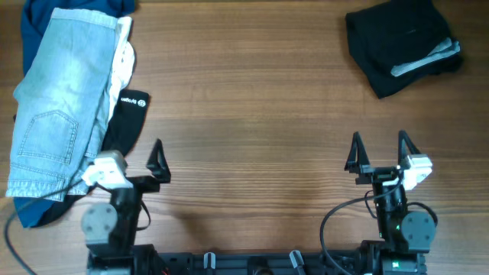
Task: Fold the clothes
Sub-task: 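Reach the left gripper to the denim shorts on the pile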
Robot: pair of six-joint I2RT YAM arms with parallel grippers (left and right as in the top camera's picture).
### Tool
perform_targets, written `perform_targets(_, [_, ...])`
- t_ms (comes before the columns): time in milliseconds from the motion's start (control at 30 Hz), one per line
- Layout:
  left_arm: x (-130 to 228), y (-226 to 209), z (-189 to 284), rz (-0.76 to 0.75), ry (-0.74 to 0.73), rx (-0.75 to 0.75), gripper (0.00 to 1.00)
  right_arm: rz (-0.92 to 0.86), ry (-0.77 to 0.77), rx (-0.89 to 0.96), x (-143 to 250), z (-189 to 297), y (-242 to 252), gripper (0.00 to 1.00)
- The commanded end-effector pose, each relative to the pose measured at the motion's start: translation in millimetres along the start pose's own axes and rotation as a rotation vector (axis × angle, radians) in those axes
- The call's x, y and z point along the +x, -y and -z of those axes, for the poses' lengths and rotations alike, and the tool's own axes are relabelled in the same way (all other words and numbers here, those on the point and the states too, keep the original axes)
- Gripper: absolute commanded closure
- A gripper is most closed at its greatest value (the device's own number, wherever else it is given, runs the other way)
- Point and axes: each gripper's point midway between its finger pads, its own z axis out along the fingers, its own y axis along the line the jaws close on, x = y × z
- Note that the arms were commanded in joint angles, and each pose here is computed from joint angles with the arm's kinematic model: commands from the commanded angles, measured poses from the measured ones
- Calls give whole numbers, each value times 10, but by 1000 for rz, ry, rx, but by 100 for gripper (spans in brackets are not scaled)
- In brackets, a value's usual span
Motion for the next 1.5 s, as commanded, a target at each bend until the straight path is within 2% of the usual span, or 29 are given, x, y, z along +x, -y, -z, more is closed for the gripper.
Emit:
perform_targets(0, [-413, 33, -58, -12, -44, -46, 0, 61, -40, -72, -192, -122, -153, 0])
perform_targets(100, [-644, 78, -259, -7, -193, -83, 0, 75, -137, -126, -256, -376, -247, 0])
perform_targets(200, [-673, 51, -414, -46, -369, -127, 0, 78, -296, -188, -179, -700, -325, 0])
perform_targets(333, [-541, -179, -632, -146, -605, -222, 0, 1, -636, -217, 365, -1124, -285, 0])
perform_targets(400, [-365, -488, -717, -108, -683, -300, 0, -70, -750, -297, 692, -1232, -374, 0])
perform_targets(533, [-128, -1218, -762, 78, -763, -422, 0, -227, -807, -544, 1046, -1264, -707, 0])
perform_targets(600, [-34, -1459, -775, 148, -779, -448, 0, -348, -854, -511, 1180, -1297, -703, 0])
perform_targets(667, [103, -1632, -778, 200, -813, -468, 0, -379, -889, -495, 1323, -1297, -678, 0])
perform_targets(700, [170, -1679, -791, 213, -830, -473, 4, -380, -896, -494, 1354, -1294, -673, 0])
perform_targets(767, [324, -1770, -820, 165, -888, -466, 23, -376, -896, -486, 1367, -1301, -660, 0])
perform_targets(800, [428, -1923, -856, 88, -924, -486, 26, -374, -892, -488, 1361, -1309, -660, 1])
perform_targets(867, [602, -2145, -925, 10, -971, -520, 26, -373, -893, -483, 1366, -1311, -654, 1])
perform_targets(967, [848, -2278, -987, 17, -1018, -535, 27, -370, -892, -478, 1369, -1315, -646, 1])
perform_targets(1033, [906, -2293, -1000, 21, -1029, -533, 29, -363, -893, -457, 1384, -1328, -615, 1])
perform_targets(1167, [907, -2304, -1003, -12, -1038, -523, 27, -354, -894, -432, 1402, -1342, -577, 1])
perform_targets(1267, [935, -2331, -989, -28, -1052, -528, 36, -355, -896, -431, 1407, -1336, -576, 2])
perform_targets(1400, [1175, -2365, -938, -6, -1128, -528, 36, -355, -896, -431, 1406, -1337, -576, 3])
perform_targets(1467, [1203, -2384, -922, -9, -1139, -537, 45, -355, -897, -431, 1407, -1336, -575, 3])
